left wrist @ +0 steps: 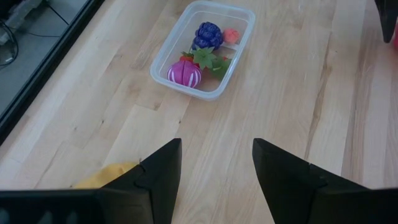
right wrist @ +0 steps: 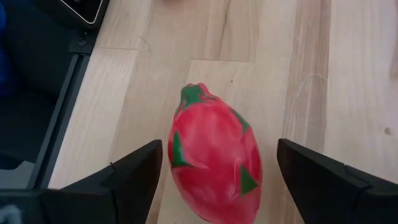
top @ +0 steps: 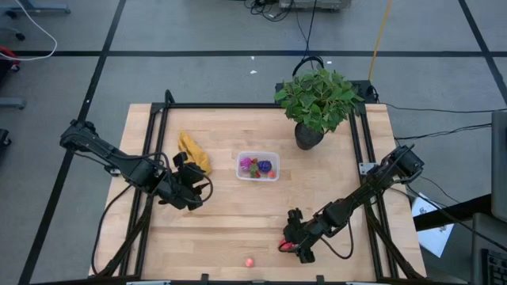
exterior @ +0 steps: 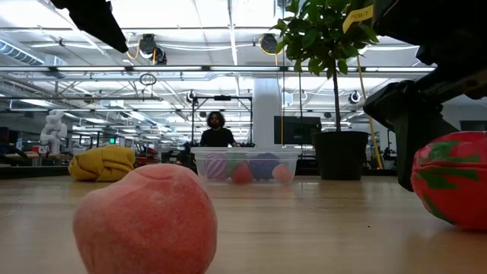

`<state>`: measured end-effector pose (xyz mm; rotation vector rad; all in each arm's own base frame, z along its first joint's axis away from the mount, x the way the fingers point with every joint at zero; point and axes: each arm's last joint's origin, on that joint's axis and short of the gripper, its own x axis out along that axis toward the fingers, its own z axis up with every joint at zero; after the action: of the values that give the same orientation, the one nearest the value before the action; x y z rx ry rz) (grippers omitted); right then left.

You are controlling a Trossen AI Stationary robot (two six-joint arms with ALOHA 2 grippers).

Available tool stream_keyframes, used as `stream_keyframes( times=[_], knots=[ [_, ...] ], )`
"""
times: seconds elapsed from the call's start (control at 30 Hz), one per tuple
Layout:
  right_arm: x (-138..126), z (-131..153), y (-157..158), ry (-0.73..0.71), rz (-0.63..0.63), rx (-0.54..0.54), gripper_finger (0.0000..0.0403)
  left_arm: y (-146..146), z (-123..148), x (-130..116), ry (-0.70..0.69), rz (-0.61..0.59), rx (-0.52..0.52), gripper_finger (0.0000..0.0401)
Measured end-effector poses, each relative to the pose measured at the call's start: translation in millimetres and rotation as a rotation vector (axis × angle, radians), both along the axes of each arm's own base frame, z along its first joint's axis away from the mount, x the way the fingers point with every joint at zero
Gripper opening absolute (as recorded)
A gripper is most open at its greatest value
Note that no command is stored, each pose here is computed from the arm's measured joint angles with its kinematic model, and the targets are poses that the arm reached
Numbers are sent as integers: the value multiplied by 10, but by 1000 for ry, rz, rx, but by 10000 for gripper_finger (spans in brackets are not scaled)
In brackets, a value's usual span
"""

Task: Pick and placing Produce into tupperware
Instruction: Put the pink dragon fruit into the transparent bin

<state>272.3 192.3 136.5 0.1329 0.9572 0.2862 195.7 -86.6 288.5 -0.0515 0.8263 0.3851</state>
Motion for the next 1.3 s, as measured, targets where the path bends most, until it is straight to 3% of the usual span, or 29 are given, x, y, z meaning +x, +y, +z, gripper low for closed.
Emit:
stream_keyframes(
  times=[0.73,0.97,1.3],
  knots=[
    [-3,-1,4,6,-18,10,309,0,1,0,0,0,-1,202],
    [20,-167,21,34,-24,-14,309,0,1,0,0,-1,0,203],
    [39,-162,35,14,-23,2,309,-1,1,0,1,-1,-2,203]
  ],
)
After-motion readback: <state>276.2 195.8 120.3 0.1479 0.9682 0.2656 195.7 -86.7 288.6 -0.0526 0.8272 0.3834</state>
